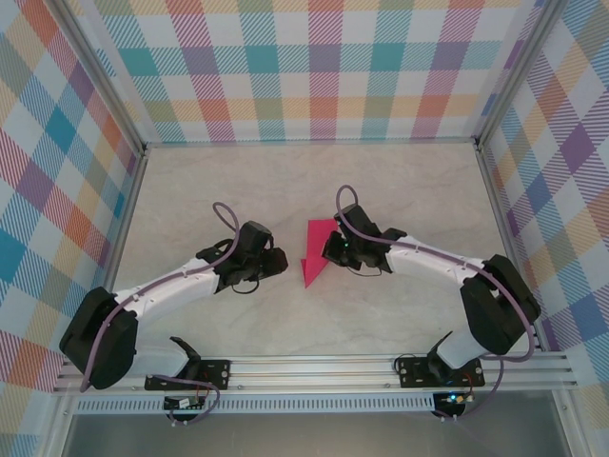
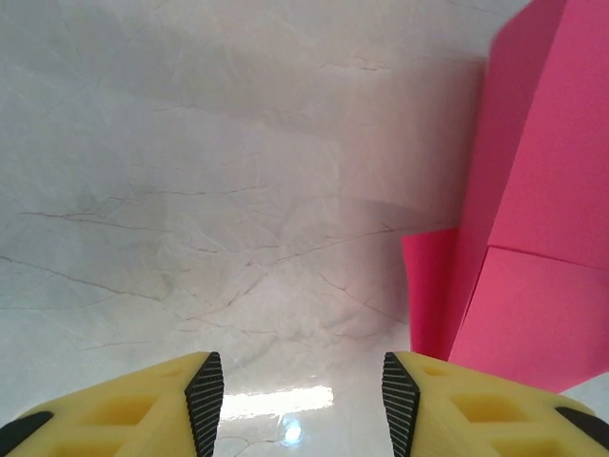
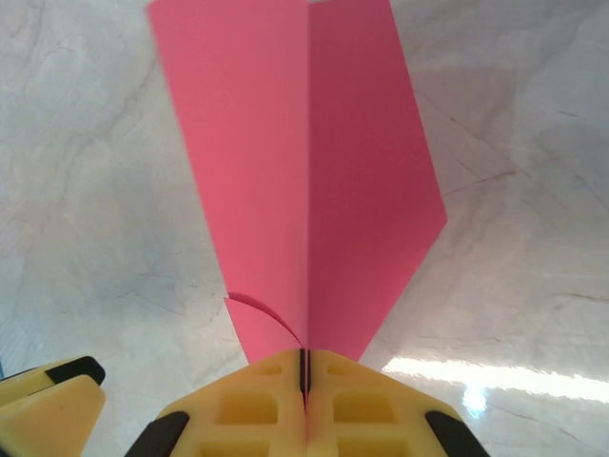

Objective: Fold a paper plane with a square sheet of paper (pick it up from the middle)
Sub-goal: Fourth fold the wing at the center of the table.

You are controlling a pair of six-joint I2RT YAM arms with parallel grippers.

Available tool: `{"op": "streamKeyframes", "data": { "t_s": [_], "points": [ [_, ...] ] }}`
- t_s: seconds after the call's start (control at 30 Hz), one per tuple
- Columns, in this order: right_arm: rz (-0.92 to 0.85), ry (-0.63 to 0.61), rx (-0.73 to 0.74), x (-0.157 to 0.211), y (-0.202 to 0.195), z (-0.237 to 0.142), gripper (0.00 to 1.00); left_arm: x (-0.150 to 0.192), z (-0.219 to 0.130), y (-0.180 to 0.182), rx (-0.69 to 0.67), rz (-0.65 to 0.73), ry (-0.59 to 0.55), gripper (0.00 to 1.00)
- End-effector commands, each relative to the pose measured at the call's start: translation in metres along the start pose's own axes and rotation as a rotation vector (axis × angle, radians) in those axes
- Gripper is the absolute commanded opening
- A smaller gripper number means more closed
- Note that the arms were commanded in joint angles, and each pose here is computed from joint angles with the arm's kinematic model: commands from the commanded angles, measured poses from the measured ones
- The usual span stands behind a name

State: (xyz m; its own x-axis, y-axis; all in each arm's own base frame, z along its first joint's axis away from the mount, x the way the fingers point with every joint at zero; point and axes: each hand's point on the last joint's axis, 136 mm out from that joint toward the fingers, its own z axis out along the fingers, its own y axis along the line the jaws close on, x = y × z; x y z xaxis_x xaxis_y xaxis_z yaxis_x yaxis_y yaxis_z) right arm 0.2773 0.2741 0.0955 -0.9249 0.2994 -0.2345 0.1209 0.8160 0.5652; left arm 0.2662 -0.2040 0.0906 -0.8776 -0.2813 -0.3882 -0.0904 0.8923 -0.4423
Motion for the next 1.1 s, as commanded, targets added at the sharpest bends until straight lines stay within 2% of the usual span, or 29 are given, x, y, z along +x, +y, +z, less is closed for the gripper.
{"op": "streamKeyframes", "data": {
  "t_s": [0.0,0.23,0.57,0.63,0.83,1.07],
  "points": [
    [0.029,-0.01,0.058,0.002,-0.011,-0.003,0.01,-0.005,-0.005,-0.014,0.058,0.043,-0.036,0.51],
    [0.042,0.028,0.017,0.0,0.007,0.01,0.01,-0.002,-0.002,-0.013,0.048,0.053,-0.04,0.55],
    [0.163,0.107,0.184,0.018,-0.031,0.038,0.03,0.018,0.014,-0.036,0.133,0.16,-0.043,0.58],
    [0.169,0.126,0.19,0.021,-0.032,0.041,0.05,0.026,0.019,-0.044,0.167,0.2,-0.051,0.59],
    [0.182,0.162,0.129,0.023,-0.02,0.041,0.22,0.044,0.026,-0.05,0.183,0.304,-0.094,0.66],
    [0.222,0.217,0.065,0.026,-0.011,0.035,0.26,0.054,0.03,-0.054,0.213,0.4,-0.123,0.66]
  ]
}}
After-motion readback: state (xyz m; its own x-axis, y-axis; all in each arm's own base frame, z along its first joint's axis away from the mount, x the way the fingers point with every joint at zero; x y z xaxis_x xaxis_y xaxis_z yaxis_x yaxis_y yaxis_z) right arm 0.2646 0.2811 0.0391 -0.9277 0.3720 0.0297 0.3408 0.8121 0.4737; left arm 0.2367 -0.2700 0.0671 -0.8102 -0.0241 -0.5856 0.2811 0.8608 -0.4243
